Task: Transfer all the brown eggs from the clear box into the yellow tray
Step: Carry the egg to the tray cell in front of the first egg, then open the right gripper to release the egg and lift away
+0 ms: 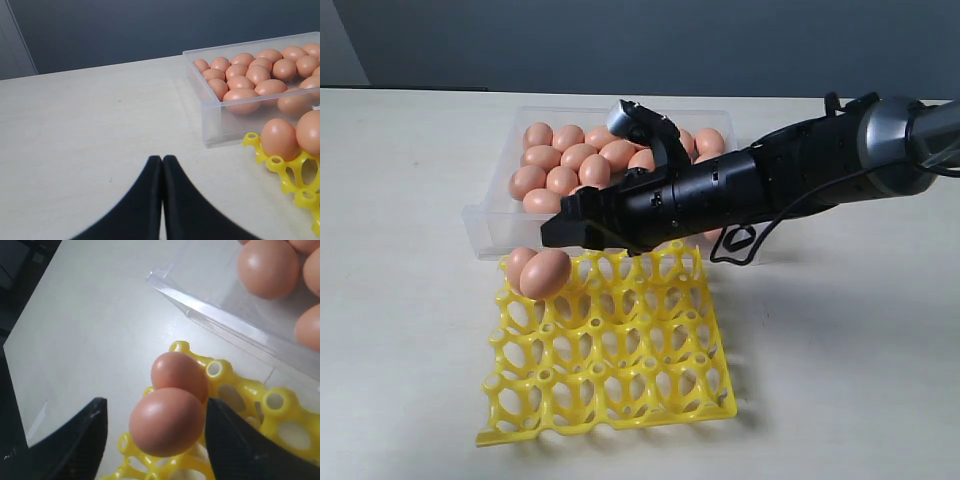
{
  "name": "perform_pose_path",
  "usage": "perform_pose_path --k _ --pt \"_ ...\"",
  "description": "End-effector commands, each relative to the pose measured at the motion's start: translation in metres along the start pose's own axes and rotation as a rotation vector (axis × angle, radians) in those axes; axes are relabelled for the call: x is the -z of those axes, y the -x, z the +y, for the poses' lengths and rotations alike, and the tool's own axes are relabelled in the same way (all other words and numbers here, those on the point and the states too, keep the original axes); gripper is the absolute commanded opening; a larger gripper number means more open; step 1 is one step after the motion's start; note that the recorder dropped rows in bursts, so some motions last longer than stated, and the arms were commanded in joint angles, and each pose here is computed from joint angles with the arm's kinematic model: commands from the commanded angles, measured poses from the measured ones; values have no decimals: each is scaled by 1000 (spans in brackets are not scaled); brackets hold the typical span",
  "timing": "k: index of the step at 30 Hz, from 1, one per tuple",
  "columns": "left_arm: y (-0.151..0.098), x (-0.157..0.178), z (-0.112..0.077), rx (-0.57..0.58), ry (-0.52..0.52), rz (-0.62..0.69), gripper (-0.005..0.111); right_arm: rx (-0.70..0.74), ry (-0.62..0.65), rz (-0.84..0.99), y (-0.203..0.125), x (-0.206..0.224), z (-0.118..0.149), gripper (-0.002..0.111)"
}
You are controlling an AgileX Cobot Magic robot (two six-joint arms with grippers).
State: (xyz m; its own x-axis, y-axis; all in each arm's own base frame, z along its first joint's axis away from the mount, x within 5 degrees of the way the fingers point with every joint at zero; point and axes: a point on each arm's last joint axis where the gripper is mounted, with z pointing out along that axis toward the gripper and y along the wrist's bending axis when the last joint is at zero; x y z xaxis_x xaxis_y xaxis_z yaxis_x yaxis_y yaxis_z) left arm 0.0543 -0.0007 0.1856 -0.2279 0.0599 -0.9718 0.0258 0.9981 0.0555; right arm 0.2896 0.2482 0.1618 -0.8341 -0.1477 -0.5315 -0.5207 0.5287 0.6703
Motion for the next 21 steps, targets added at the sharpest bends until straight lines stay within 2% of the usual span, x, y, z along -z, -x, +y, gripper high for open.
perform_pose_path --k 1,5,15,18,21 --pt "0 0 0 1 5 -11 0 9 18 -20 4 2 3 55" --pt "0 0 0 1 5 -11 0 6 72 -12 3 2 8 55" --pt "0 0 0 1 5 -11 0 -23 63 5 -2 -5 0 55" --pt "0 0 0 1 5 -11 0 -23 114 3 0 -4 6 55" --pt "0 0 0 1 5 -11 0 -5 204 13 3 -4 18 46"
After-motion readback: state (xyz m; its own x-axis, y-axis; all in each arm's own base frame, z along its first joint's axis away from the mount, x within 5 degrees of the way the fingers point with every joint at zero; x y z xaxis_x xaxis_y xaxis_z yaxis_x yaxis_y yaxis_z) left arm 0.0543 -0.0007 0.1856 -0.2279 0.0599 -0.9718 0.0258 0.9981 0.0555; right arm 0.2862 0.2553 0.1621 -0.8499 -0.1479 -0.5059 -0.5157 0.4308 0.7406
